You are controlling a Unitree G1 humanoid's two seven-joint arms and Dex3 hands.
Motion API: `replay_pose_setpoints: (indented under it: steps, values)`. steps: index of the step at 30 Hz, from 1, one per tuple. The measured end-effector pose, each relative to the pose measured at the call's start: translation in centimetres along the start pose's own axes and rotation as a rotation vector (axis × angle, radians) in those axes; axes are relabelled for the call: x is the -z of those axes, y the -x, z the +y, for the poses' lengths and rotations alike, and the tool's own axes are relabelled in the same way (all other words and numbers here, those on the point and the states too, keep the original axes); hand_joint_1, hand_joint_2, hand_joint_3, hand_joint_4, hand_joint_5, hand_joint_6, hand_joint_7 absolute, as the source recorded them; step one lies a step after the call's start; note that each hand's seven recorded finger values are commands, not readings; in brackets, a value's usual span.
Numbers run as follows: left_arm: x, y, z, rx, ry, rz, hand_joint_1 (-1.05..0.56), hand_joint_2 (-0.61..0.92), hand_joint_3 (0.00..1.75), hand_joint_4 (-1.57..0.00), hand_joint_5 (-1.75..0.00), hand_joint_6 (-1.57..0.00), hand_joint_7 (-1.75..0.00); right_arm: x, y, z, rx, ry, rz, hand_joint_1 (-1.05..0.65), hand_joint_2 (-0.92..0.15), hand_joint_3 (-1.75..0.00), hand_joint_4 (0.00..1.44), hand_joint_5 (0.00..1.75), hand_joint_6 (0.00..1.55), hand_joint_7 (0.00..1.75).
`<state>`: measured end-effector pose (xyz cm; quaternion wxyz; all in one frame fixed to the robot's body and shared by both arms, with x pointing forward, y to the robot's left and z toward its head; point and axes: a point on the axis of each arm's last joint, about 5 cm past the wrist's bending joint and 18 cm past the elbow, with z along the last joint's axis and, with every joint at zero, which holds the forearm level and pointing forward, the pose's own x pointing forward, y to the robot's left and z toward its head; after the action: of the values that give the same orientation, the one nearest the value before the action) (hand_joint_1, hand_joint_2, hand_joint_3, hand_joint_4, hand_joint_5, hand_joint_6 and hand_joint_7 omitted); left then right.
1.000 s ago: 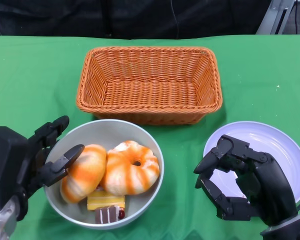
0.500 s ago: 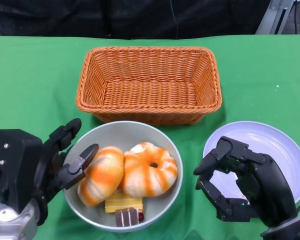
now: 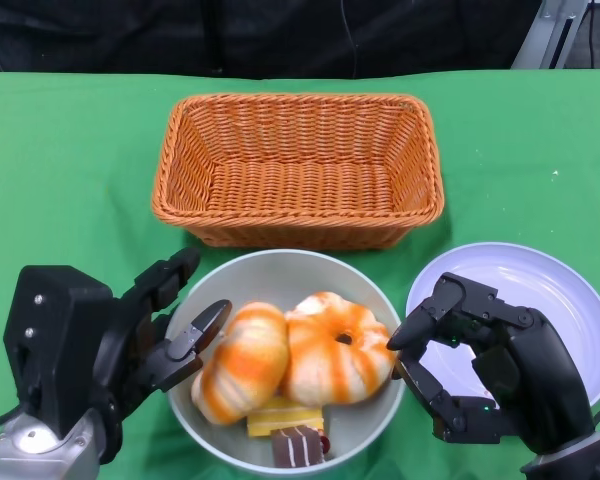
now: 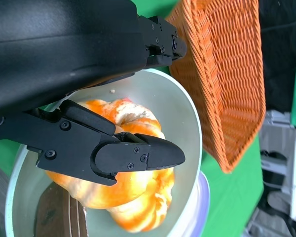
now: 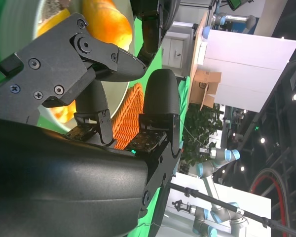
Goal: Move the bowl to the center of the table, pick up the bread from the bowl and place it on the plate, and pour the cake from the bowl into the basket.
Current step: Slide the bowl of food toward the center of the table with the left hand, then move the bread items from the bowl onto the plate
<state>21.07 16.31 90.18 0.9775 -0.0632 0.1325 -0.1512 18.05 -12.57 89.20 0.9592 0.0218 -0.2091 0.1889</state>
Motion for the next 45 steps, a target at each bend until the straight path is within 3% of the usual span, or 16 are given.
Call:
replay_pose_setpoints:
  steps: [15, 22, 32, 35, 37, 40, 43, 45]
  values:
    - [0.0, 0.1, -0.2, 0.012, -0.02, -0.021, -0.65, 0.92, 0.41, -0.04, -0.02, -0.09, -0.01, 0.0, 0.0, 0.0, 0.001, 0.0, -0.002, -0.17, -0.45, -1.03, 0.73, 1.49, 0.7, 1.25]
    - [-0.4, 0.2, 0.2, -0.08, -0.212, -0.121, -0.65, 0.92, 0.38, -0.12, -0.04, -0.16, -0.03, 0.0, 0.0, 0.0, 0.002, -0.004, -0.002, -0.17, -0.44, -1.03, 0.72, 1.5, 0.69, 1.26]
    - [-0.6, 0.4, 0.9, -0.167, -0.247, -0.157, -0.59, 0.92, 0.31, -0.16, -0.05, -0.19, -0.03, 0.0, 0.0, 0.0, 0.003, -0.004, -0.003, -0.19, -0.44, -1.03, 0.73, 1.5, 0.69, 1.27]
    - [-1.2, 0.6, 1.6, -0.246, -0.277, -0.233, -0.55, 0.92, 0.23, -0.26, -0.08, -0.3, -0.05, 0.0, 0.0, 0.0, 0.004, -0.005, -0.003, -0.18, -0.44, -1.03, 0.73, 1.5, 0.69, 1.26]
    - [-1.3, 0.7, 1.8, -0.275, -0.298, -0.298, -0.41, 0.92, 0.14, -0.59, -0.12, -0.61, -0.07, 0.0, 0.0, 0.0, 0.004, -0.005, -0.002, -0.19, -0.44, -1.03, 0.73, 1.5, 0.69, 1.26]
    - [-1.0, 0.8, 2.4, -0.308, -0.307, -0.405, -0.25, 0.92, 0.09, -0.88, -0.12, -0.9, -0.07, 0.0, 0.0, 0.0, 0.006, -0.006, -0.003, -0.2, -0.45, -1.03, 0.73, 1.49, 0.69, 1.25]
    - [-0.3, 0.7, 2.9, -0.33, -0.276, -0.48, -0.21, 0.92, 0.13, -1.05, -0.18, -1.05, -0.1, 0.0, 0.0, -0.1, 0.007, -0.005, -0.002, -0.19, -0.45, -1.02, 0.73, 1.49, 0.69, 1.25]
    - [0.0, 0.5, 3.1, -0.34, -0.246, -0.52, -0.2, 0.92, 0.14, -1.09, -0.19, -1.08, -0.11, 0.0, 0.0, -0.1, 0.007, -0.004, -0.001, -0.18, -0.46, -1.02, 0.73, 1.49, 0.69, 1.25]
